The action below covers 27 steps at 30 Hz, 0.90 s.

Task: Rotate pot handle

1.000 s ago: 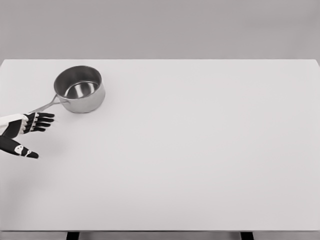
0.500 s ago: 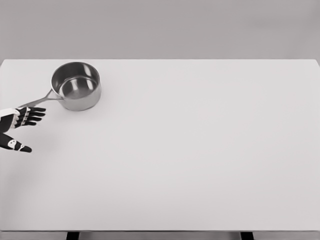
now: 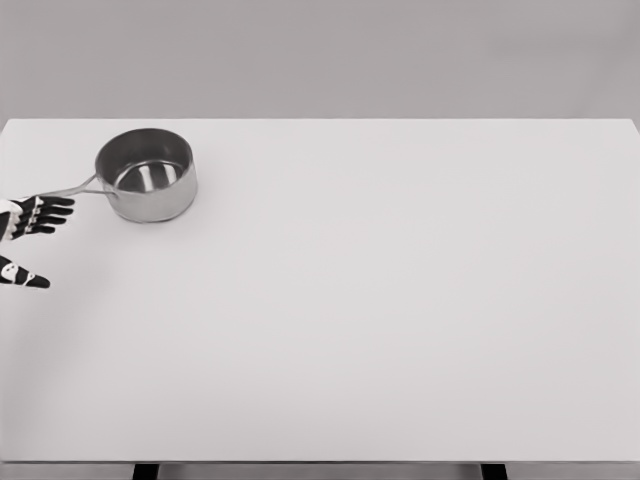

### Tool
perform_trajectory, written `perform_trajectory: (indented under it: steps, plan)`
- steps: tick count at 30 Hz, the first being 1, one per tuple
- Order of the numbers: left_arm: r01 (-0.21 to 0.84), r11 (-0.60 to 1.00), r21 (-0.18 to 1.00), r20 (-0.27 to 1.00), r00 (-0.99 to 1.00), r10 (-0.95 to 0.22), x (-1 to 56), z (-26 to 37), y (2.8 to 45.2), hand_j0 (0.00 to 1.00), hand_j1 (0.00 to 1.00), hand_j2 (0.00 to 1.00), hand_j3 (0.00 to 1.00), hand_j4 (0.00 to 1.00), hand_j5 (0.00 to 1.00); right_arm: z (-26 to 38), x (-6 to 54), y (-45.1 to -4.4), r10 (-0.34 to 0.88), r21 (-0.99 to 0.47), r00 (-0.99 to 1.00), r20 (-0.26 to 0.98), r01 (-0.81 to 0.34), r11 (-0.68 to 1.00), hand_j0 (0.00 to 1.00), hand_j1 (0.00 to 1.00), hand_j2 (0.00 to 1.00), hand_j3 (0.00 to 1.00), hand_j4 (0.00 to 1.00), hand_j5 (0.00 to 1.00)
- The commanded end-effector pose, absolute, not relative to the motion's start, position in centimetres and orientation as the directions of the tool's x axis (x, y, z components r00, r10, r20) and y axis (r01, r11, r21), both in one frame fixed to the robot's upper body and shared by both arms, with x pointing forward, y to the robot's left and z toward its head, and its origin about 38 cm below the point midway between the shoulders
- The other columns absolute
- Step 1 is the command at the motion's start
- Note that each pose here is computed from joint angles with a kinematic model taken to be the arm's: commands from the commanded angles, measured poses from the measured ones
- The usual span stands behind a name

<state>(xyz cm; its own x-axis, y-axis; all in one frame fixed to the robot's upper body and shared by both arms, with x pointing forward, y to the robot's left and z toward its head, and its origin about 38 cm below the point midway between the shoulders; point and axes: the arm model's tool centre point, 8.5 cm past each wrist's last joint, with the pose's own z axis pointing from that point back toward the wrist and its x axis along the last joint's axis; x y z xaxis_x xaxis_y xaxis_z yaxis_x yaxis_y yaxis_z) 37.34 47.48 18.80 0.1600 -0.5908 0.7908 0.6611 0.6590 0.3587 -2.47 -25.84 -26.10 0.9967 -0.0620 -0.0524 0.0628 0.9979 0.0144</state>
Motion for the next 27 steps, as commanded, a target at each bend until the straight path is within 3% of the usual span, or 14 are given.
perform_trajectory:
  steps: [1,27]
  plan:
    - [0.649,0.665,0.37,0.788,0.159,-0.594,37.5,18.9,47.9,1.0,1.0,1.0,1.0,1.0,1.0,-26.1,-2.5,-25.8,-0.061,0.014,0.997,-0.051,0.062,0.998,1.0,1.0,1.0,1.0,1.0,1.0]
    - [0.569,0.691,0.446,0.781,0.13,-0.611,42.1,18.4,47.8,1.0,1.0,1.0,1.0,1.0,1.0,-26.1,-2.5,-25.8,-0.061,0.014,0.997,-0.051,0.062,0.998,1.0,1.0,1.0,1.0,1.0,1.0]
